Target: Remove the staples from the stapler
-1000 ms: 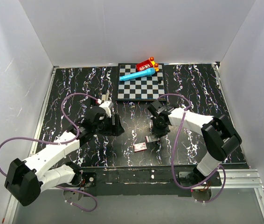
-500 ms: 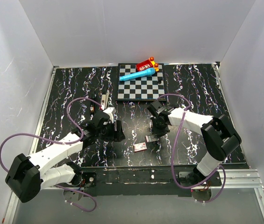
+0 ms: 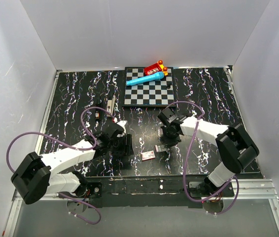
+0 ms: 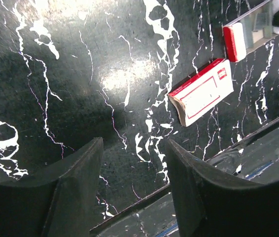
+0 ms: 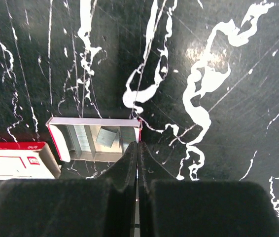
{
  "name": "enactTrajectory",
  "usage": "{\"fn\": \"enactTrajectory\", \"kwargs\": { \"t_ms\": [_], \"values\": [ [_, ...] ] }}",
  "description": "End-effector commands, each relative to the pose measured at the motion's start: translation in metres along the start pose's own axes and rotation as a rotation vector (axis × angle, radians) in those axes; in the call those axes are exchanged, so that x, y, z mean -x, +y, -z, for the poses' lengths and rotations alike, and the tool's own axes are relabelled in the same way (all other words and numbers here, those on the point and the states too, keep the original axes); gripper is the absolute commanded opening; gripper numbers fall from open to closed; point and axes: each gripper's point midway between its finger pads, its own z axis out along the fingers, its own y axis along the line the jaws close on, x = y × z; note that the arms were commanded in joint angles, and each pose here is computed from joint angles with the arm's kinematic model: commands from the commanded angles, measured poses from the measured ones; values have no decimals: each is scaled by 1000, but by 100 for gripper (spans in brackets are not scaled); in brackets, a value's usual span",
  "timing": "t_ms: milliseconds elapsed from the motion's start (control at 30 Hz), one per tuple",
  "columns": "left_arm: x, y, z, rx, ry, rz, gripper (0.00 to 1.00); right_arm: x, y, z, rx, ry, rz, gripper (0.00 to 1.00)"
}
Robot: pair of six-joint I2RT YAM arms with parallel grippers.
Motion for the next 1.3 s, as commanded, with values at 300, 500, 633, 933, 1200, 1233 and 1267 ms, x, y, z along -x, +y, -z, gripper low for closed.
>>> {"fn": "enactTrajectory", "kwargs": {
  "t_ms": [300,500,633,933,1200,1233,1267],
  "values": [
    [-15,-11,-17,-3,41,-17,24,-17,-5,10,31,-2,-25,1],
    [-21,-17,-25,-15,73,-24,0,-23,-3,8,55,4,-30,1],
    [-26,-18,-31,-17,93,-27,0,-25,0,8,68,8,-29,1],
    [-32,-24,-42,-16,125,-41,0,-24,5,8,84,12,-19,1],
    [-33,-27,-47,-14,137,-50,0,-24,12,8,102,17,-7,1],
    [-34,-26,-47,-12,140,-50,0,-23,13,8,106,16,-7,1],
    [-34,-26,-48,-11,141,-48,0,-23,14,7,109,18,-6,1]
  ]
}}
